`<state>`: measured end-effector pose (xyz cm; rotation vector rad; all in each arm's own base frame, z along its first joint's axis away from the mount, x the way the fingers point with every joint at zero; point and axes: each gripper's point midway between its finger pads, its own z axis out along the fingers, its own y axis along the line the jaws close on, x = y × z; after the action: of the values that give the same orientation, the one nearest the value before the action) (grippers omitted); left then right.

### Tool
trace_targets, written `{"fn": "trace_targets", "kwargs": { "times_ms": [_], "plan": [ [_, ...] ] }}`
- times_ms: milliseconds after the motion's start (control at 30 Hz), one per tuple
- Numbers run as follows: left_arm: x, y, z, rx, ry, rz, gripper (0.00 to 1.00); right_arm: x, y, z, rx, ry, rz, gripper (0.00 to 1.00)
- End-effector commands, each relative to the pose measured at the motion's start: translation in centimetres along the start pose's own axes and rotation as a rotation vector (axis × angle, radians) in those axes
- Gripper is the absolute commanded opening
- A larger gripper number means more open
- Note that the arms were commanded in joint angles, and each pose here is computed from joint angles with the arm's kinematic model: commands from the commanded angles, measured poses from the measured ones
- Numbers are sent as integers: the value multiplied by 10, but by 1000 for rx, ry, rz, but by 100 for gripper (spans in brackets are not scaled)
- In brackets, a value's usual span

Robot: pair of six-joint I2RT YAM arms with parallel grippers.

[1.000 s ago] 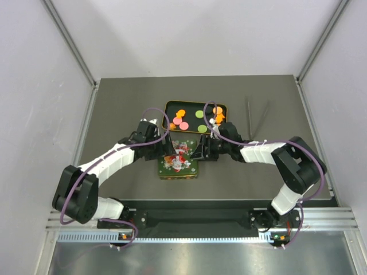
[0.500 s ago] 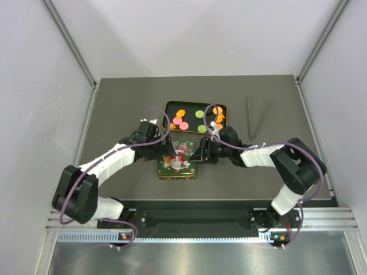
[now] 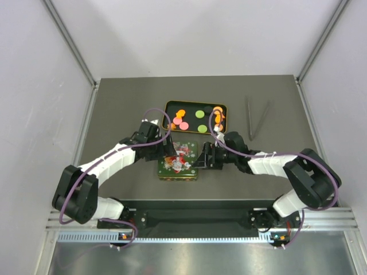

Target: Pack the cookies

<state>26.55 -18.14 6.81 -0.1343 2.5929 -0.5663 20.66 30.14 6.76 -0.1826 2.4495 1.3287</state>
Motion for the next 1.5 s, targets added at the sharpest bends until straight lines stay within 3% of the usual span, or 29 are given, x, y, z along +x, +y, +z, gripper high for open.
{"fn": "trace_targets", "kwargs": {
  "times_ms": [0,333,467,900,1200,1467],
  "plan": [
    [-6,-6,1,9,-12,7,93,3,17,-6,-62,-9,-31,79],
    [-2,-5,5,16,-1,-11,93,24,20,12,-101,12,29,75],
    [1,-5,6,15,2,-13,93,31,9,17,-102,8,82,61],
    [15,-3,11,16,19,-31,93,43,-12,19,-56,8,130,34],
    [24,-1,12,8,26,-38,92,49,-22,19,-29,-6,126,0],
    [28,0,11,-2,26,-37,93,49,-32,16,84,-13,44,0]
  ]
}}
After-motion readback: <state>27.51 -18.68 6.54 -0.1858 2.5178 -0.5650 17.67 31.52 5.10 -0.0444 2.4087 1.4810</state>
